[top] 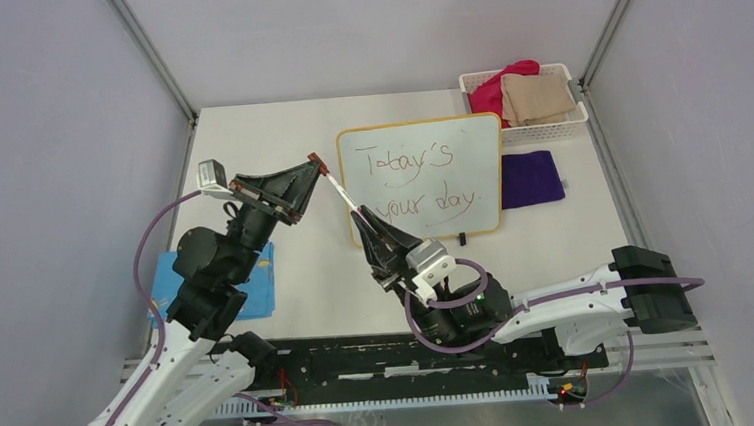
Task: Write a sentence on the whiteboard
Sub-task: Close the whiteboard marker at the center of the board.
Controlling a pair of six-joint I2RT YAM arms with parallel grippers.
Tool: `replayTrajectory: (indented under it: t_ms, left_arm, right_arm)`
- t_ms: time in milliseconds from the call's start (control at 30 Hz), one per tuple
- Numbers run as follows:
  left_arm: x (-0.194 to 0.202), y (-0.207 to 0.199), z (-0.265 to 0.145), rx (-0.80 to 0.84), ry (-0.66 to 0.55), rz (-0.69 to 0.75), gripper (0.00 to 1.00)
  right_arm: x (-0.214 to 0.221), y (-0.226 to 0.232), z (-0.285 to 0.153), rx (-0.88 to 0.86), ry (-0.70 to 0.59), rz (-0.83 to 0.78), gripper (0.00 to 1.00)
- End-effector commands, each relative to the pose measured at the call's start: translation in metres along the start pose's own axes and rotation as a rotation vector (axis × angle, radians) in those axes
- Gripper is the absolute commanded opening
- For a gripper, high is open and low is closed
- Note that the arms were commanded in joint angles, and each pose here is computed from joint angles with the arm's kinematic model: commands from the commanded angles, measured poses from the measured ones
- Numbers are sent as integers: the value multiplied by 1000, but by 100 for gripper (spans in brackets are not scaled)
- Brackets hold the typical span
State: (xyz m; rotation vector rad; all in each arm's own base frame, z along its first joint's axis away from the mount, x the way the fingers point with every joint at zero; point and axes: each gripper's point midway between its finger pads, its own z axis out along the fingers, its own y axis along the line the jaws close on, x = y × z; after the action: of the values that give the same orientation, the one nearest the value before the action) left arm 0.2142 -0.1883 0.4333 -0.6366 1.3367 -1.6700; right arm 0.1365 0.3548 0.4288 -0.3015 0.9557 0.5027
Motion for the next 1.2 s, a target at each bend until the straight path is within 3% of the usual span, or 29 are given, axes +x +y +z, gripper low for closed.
replayTrajectory:
  t_ms: [0,1167]
  left_arm:
    - [2,-31,-4,91,25,-7,2]
    - [19,-44,-1,153,113,-15,2]
  right_arm:
    - [-16,-7,9,45,-30,45,0]
    - [-16,-22,23,125,-87,66,0]
